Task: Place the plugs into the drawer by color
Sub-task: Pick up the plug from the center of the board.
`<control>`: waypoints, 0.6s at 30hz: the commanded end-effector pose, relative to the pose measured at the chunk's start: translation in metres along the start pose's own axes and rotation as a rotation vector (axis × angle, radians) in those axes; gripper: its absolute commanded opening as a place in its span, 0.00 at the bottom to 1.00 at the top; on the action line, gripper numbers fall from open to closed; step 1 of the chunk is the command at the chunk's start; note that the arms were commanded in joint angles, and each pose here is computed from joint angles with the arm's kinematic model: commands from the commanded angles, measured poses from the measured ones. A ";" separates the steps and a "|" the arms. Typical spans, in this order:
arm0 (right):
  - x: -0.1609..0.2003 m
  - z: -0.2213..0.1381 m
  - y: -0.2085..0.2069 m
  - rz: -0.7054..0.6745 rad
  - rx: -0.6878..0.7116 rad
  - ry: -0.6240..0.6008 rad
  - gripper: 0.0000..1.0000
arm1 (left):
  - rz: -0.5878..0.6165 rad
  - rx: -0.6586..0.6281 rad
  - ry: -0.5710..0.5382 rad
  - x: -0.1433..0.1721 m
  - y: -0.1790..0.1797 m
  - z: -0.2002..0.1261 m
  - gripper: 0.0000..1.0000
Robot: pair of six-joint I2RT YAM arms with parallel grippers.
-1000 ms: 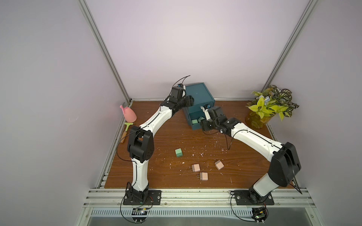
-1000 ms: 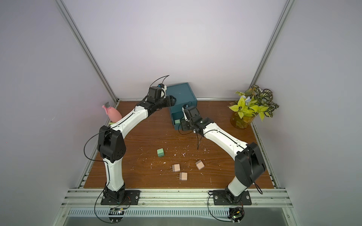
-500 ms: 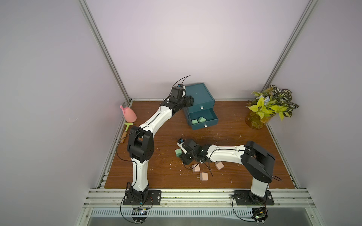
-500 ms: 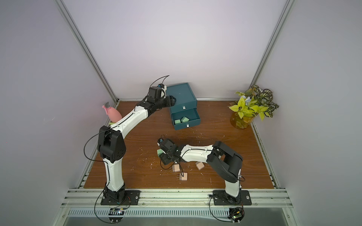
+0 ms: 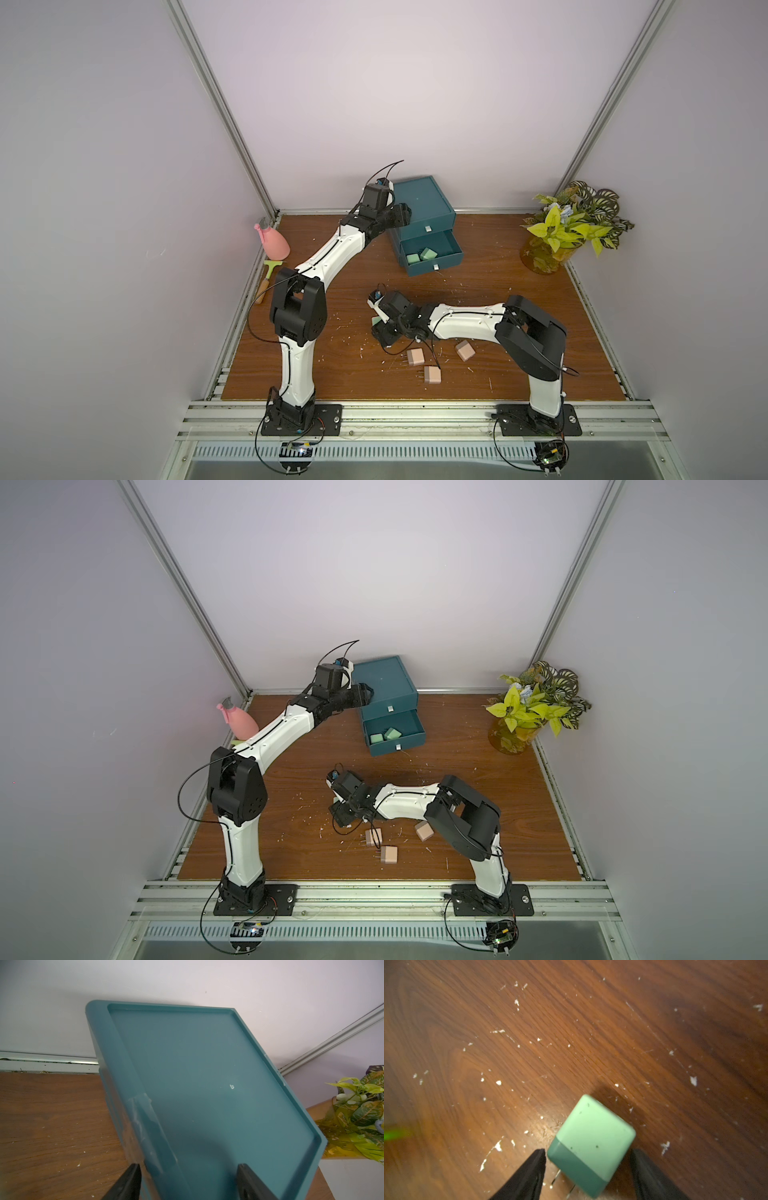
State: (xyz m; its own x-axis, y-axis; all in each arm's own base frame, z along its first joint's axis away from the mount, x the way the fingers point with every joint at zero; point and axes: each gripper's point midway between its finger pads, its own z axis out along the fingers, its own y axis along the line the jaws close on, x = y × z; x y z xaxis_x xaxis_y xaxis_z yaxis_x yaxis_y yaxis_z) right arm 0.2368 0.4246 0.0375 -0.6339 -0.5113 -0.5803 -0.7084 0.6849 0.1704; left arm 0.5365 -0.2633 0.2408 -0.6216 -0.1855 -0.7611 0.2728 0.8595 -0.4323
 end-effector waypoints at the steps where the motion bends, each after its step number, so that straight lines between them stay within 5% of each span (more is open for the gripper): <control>1: -0.014 0.001 0.010 -0.011 -0.037 -0.014 0.71 | 0.006 -0.039 0.047 0.009 0.012 -0.002 0.68; 9: -0.018 0.008 0.011 -0.026 -0.028 -0.014 0.69 | 0.006 -0.039 0.050 0.010 0.012 -0.001 0.68; 18: -0.019 0.006 0.004 -0.015 0.012 -0.019 0.54 | 0.007 -0.043 0.051 0.011 0.013 -0.001 0.68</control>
State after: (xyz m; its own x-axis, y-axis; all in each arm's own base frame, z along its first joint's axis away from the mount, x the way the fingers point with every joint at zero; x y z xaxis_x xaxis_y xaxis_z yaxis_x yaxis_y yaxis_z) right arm 0.2448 0.4389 0.0375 -0.6161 -0.5182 -0.5932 -0.7216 0.6732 0.1614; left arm 0.5366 -0.2632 0.2407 -0.6210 -0.1836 -0.7620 0.2736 0.8603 -0.4302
